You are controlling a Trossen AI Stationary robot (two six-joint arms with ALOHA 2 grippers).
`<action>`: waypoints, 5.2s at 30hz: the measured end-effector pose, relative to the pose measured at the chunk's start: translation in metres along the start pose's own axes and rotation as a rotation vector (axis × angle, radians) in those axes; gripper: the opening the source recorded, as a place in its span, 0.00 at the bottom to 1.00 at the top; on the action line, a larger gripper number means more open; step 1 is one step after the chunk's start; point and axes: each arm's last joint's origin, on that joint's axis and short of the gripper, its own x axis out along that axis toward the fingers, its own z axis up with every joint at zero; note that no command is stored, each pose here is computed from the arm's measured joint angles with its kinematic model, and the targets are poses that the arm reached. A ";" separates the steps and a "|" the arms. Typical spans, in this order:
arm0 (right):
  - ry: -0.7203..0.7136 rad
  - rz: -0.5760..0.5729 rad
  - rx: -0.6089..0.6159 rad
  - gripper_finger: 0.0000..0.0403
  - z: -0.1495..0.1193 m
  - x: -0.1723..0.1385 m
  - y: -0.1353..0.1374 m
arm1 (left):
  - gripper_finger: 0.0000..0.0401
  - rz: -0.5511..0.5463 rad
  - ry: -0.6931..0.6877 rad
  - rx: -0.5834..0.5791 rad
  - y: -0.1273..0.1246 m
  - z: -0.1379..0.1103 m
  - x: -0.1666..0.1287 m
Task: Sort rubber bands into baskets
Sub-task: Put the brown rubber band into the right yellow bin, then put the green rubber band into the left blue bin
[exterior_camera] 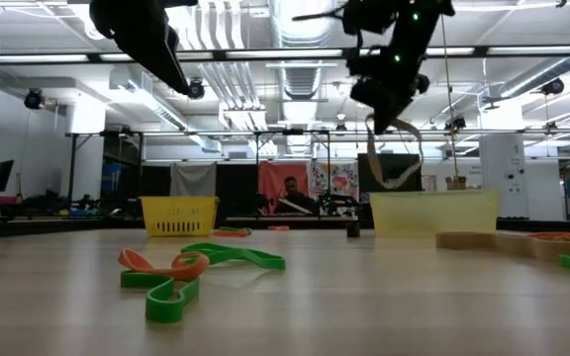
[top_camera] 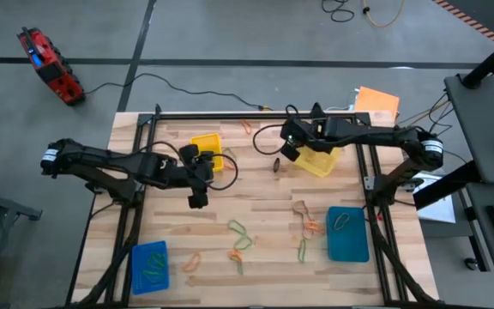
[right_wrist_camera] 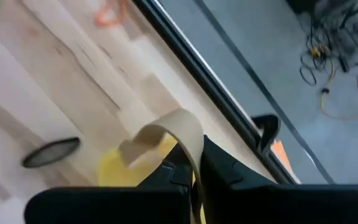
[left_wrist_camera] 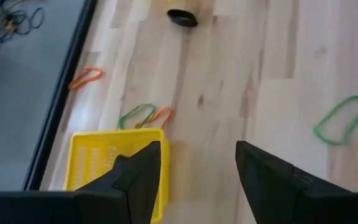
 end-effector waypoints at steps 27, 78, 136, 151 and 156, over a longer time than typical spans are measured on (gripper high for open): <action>0.193 -0.006 0.158 0.42 -0.038 0.038 -0.015 | 0.48 -0.020 -0.142 -0.050 -0.028 -0.023 -0.040; -0.030 0.512 -0.135 0.51 -0.066 -0.076 0.115 | 0.48 -0.260 -0.330 0.101 -0.102 -0.068 0.087; -0.051 0.512 -0.140 0.51 -0.073 -0.068 0.120 | 0.00 -0.554 -0.040 0.021 -0.077 -0.069 0.023; -0.072 0.503 -0.130 0.51 -0.075 -0.064 0.121 | 0.00 -0.668 0.579 -0.021 -0.109 -0.098 -0.067; -0.073 0.504 -0.129 0.51 -0.076 -0.063 0.122 | 0.00 -0.665 0.722 -0.130 -0.116 -0.111 -0.076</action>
